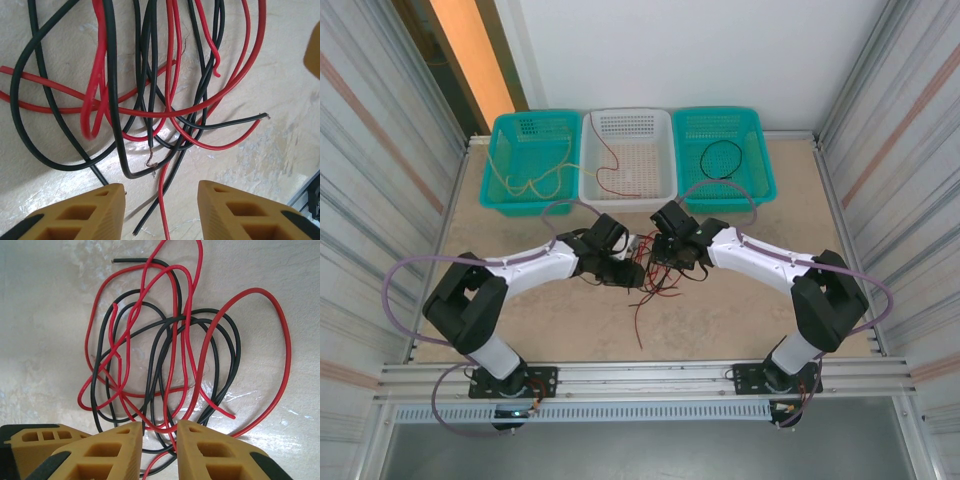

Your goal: Untangle the cables

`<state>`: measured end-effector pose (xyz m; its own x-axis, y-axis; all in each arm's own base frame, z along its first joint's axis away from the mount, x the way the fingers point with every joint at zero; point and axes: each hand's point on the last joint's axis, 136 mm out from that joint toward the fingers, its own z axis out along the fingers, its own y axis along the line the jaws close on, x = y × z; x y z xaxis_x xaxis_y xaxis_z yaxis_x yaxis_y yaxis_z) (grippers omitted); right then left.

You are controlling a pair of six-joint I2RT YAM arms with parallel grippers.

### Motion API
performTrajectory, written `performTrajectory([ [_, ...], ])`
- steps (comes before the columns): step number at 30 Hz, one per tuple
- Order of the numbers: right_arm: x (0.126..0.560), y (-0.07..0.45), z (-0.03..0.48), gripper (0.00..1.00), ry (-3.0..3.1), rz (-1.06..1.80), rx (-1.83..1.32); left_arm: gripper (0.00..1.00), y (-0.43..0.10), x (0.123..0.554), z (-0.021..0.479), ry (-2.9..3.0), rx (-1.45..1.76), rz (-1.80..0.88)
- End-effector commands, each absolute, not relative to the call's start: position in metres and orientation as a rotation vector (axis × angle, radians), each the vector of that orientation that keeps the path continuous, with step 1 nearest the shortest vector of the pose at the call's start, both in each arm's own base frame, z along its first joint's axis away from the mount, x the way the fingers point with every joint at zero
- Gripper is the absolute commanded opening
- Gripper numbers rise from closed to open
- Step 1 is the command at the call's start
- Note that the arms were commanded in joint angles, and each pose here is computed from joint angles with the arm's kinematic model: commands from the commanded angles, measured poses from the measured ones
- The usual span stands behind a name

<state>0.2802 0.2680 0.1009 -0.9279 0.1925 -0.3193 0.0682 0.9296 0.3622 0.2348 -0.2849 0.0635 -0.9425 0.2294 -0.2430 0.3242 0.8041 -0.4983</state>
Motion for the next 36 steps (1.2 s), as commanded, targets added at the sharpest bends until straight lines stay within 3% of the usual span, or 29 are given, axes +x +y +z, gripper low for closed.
performTrajectory([
  [1, 0.280, 0.263, 0.114, 0.24, 2.692, 0.497, 0.197, 0.41, -0.285, 0.239, 0.064, 2.823, 0.452, -0.789],
  [13, 0.278, 0.258, 0.116, 0.23, 2.682, 0.490, 0.198, 0.26, -0.295, 0.254, 0.054, 2.827, 0.451, -0.767],
  [15, 0.278, 0.257, 0.116, 0.24, 2.683, 0.486, 0.199, 0.29, -0.293, 0.255, 0.053, 2.829, 0.446, -0.746],
  [18, 0.279, 0.257, 0.117, 0.23, 2.680, 0.487, 0.202, 0.40, -0.290, 0.255, 0.051, 2.839, 0.446, -0.721],
  [21, 0.278, 0.257, 0.118, 0.23, 2.679, 0.491, 0.200, 0.41, -0.289, 0.256, 0.051, 2.836, 0.441, -0.713],
  [36, 0.279, 0.250, 0.130, 0.23, 2.650, 0.485, 0.200, 0.17, -0.298, 0.259, 0.064, 2.814, 0.446, -0.771],
])
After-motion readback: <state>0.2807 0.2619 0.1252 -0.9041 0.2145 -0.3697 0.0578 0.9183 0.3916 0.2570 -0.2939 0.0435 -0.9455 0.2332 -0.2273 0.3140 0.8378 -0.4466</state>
